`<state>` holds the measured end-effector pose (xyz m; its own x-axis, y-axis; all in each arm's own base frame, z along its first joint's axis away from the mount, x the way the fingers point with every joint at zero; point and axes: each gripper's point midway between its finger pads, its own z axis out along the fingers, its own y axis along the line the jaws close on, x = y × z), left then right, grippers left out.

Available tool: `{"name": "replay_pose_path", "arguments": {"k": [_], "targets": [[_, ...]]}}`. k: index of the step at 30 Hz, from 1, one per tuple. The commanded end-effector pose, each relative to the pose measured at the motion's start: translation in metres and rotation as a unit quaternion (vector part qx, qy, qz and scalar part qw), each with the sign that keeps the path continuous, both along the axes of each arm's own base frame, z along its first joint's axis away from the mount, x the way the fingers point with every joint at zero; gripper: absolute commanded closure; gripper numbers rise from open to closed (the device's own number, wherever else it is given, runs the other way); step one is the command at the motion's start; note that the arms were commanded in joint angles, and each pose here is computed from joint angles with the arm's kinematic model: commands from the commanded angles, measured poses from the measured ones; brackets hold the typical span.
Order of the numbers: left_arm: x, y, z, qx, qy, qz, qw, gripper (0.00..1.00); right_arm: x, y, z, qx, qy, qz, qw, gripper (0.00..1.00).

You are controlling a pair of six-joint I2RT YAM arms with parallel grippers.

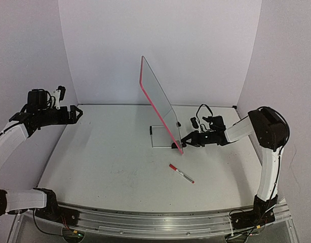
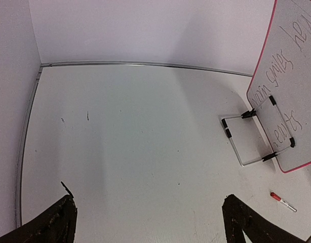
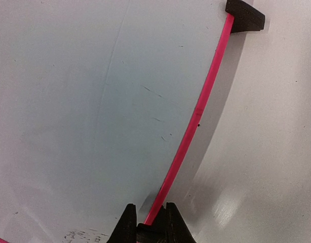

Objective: Write a sentence on the whiteboard
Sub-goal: Move the whiteboard stand to the center of the board.

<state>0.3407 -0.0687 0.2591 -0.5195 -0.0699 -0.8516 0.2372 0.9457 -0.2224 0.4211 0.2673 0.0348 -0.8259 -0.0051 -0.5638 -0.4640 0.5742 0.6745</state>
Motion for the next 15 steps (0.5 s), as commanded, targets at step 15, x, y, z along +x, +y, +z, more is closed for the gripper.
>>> {"name": "replay_pose_path", "arguments": {"k": [15], "targets": [[0.005, 0.000, 0.014, -0.008, -0.021, 0.001, 1.000, 0.00, -0.082, 0.049, 0.003, -0.007, 0.022, 0.071, 0.997, 0.85]]}}
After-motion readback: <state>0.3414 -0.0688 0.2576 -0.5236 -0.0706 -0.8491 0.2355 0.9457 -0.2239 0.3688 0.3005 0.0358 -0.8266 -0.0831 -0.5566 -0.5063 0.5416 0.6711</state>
